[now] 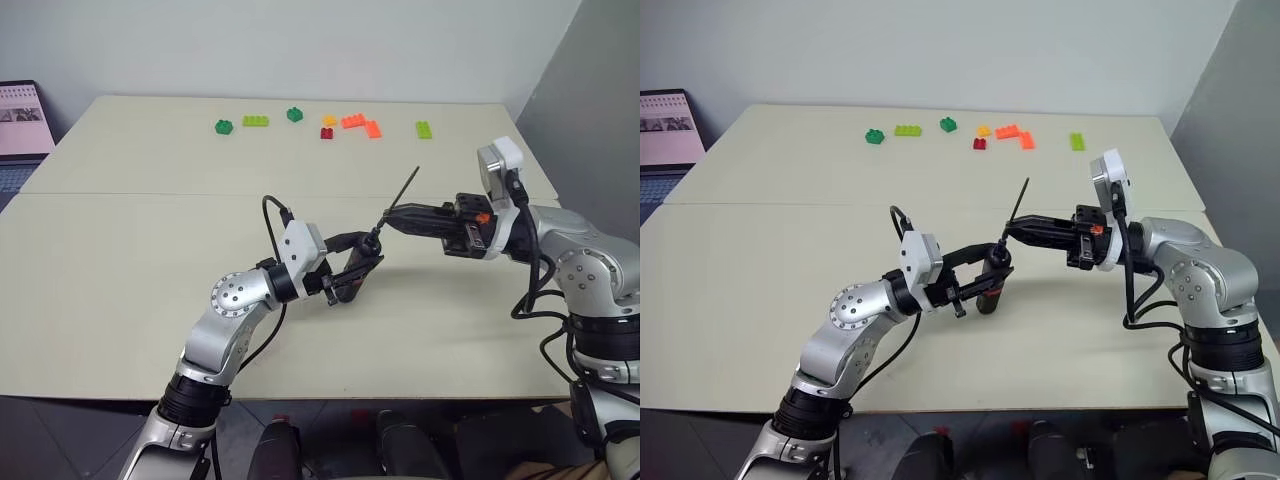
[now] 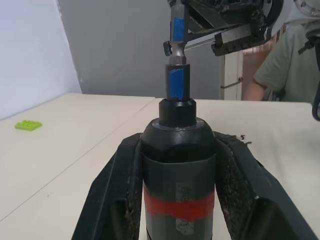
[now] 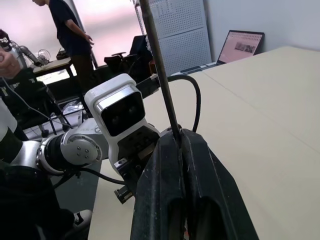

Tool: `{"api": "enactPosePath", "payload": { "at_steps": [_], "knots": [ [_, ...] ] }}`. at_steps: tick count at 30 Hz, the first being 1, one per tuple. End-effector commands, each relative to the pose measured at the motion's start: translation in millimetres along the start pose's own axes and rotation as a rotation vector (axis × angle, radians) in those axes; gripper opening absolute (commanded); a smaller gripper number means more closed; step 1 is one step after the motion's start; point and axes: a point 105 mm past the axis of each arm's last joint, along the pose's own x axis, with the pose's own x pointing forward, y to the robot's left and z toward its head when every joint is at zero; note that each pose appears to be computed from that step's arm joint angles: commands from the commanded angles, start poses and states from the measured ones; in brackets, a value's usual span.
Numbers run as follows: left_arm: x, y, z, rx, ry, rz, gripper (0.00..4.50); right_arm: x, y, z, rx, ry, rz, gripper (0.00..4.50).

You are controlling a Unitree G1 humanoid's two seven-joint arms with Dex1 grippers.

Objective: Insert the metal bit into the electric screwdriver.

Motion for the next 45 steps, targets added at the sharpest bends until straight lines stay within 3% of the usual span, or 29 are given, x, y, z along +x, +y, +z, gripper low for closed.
{"api": "enactPosePath", "payload": {
  "at_steps": [1,10,28,37,45],
  "knots": [
    [-8.9,20.6,16.8,0.065,-0.035,0.104,1.64,10.8,12.7,-20.4,0.005,0.097,0.091,0.0],
    [-9.0,19.8,15.7,0.067,-0.027,0.096,1.64,12.0,11.4,-20.1,0.004,0.115,0.085,0.0],
    [-10.8,20.0,12.3,0.071,-0.01,0.089,1.64,1.7,8.8,-0.7,-0.058,0.079,0.047,3.86],
    [-10.5,20.1,11.8,0.07,-0.009,0.088,1.64,-4.1,-4.7,23.3,-0.133,-0.003,-0.055,3.86],
    [-7.9,21.2,12.9,0.064,-0.014,0.093,1.64,-4.8,-10.5,26.4,-0.152,-0.04,-0.121,3.86]
  ]
}}
